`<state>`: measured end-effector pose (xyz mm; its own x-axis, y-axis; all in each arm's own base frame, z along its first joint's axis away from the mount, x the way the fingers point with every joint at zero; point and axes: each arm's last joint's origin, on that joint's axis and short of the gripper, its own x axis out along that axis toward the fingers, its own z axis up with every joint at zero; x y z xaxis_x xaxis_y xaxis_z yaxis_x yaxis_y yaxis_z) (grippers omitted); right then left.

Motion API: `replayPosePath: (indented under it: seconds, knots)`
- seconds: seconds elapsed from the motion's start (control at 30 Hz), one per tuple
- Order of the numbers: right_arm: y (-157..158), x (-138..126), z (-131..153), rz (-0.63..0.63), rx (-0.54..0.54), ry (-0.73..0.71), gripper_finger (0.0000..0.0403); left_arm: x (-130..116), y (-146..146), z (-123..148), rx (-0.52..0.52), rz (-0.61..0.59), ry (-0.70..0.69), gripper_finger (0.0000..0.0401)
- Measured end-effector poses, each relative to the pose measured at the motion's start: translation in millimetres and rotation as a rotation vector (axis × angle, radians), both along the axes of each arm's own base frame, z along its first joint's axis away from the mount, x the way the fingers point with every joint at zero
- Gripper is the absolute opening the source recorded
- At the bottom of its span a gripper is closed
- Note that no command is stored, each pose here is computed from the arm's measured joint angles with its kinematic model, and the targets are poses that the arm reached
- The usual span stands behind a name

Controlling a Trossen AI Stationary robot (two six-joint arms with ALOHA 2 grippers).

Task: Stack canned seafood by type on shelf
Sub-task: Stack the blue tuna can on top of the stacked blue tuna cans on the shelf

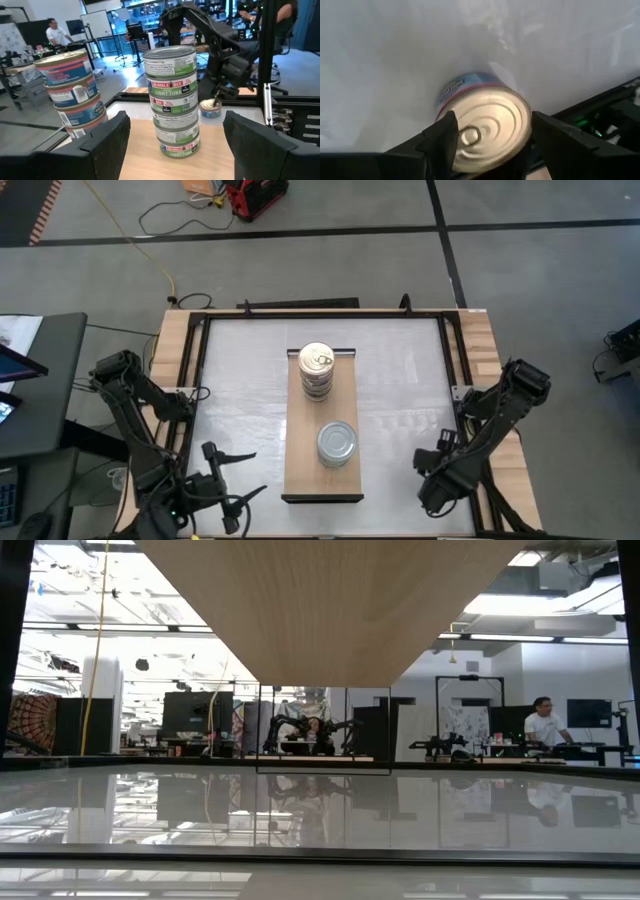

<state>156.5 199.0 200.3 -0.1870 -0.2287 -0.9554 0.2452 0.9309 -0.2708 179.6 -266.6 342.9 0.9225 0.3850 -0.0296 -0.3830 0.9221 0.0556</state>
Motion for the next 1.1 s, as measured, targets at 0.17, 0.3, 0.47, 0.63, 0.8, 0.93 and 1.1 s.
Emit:
replayPosePath:
  seconds: [0.17,0.3,0.47,0.63,0.8,0.93,1.1]
  knots:
    - [-3.9,-2.8,-16.0,0.009,0.014,-0.001,0.0282,-4.0,-1.8,0.7,0.001,0.016,-0.009,0.0307]
    - [-14.7,0.7,-23.7,0.021,-0.023,0.001,0.0281,-8.8,-3.7,2.9,0.021,0.033,-0.012,0.0307]
    - [-35.2,18.6,-25.7,0.050,-0.069,-0.019,0.0281,-10.1,-2.9,3.3,0.040,0.062,-0.011,0.0307]
    - [-66.5,41.8,-25.7,0.077,-0.106,0.001,0.0281,-9.9,-2.7,3.3,0.063,0.062,0.000,0.0307]
    - [-100.3,56.7,-16.8,0.098,-0.154,-0.024,0.0281,-9.8,-2.6,3.2,0.087,0.063,0.011,0.0307]
    - [-124.1,55.8,4.7,0.070,-0.153,-0.099,0.0281,-10.0,-2.3,3.4,0.114,0.076,0.020,0.0307]
    - [-131.2,41.3,33.6,-0.051,-0.099,-0.274,0.0281,-11.4,0.5,7.2,0.119,0.075,0.022,0.0307]
